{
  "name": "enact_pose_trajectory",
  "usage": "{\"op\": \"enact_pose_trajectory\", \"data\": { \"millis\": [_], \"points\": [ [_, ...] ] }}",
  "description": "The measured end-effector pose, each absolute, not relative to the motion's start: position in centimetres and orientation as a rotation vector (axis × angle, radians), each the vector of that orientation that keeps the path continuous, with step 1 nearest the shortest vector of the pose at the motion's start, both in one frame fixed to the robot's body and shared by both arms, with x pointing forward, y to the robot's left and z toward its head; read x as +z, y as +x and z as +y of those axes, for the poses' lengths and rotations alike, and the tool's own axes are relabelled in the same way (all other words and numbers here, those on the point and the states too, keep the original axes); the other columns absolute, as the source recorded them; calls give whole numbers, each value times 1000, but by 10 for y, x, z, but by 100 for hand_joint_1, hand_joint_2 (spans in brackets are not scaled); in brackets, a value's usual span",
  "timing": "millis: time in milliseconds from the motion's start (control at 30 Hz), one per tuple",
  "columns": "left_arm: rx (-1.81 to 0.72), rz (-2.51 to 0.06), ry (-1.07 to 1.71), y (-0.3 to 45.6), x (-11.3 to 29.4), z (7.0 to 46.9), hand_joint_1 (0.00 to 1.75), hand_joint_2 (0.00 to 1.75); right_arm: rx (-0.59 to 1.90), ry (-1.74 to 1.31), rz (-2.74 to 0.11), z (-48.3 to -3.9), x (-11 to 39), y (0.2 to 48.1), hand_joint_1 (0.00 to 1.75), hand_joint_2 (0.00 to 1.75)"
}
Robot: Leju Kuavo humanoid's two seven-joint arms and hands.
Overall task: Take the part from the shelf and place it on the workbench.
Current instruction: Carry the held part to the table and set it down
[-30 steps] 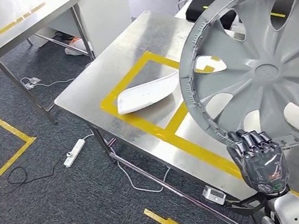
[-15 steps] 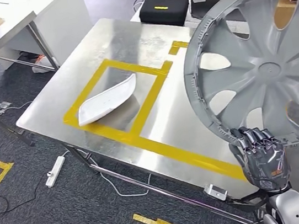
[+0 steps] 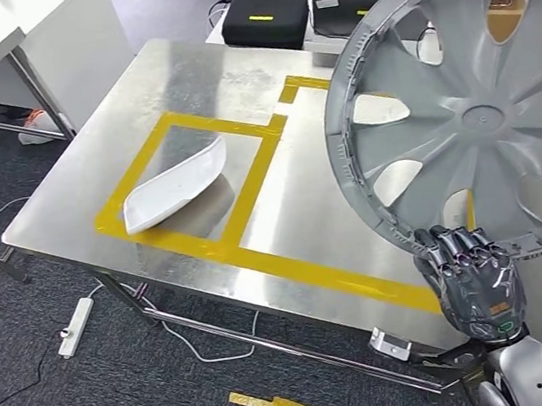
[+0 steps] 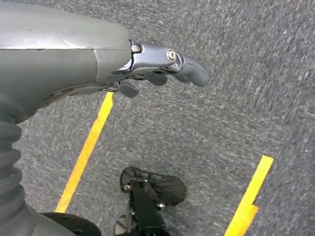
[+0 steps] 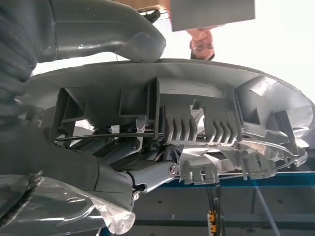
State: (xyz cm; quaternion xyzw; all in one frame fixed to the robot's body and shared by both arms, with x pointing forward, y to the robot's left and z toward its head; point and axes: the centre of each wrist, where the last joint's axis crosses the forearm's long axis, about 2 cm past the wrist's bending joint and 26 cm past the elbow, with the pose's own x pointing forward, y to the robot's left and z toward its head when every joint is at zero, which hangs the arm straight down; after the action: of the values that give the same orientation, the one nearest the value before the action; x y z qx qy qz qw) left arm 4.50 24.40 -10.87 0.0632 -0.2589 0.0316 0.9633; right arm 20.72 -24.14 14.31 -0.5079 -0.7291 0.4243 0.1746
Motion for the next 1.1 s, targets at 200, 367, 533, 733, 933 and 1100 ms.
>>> {"op": "enact_pose_trajectory", "data": {
  "millis": [200,367,533,733,933,1100],
  "points": [
    [64,-521,123,43,-109,242,0,175,1211,-1453,-2061,-244,144,210,175,175],
    [72,-520,123,43,-109,244,0,175,1225,-1464,-2045,-245,148,215,175,175],
    [81,-522,116,44,-109,244,0,175,1229,-1476,-2045,-243,154,223,175,175],
    [82,-522,114,44,-109,243,0,175,1246,-1478,-2056,-239,157,228,175,175],
    [83,-522,103,45,-109,242,0,175,1266,-1476,-2055,-232,161,236,175,175],
    [75,-524,96,46,-108,242,0,175,1336,-1448,-2075,-221,162,244,175,175]
  ]
}}
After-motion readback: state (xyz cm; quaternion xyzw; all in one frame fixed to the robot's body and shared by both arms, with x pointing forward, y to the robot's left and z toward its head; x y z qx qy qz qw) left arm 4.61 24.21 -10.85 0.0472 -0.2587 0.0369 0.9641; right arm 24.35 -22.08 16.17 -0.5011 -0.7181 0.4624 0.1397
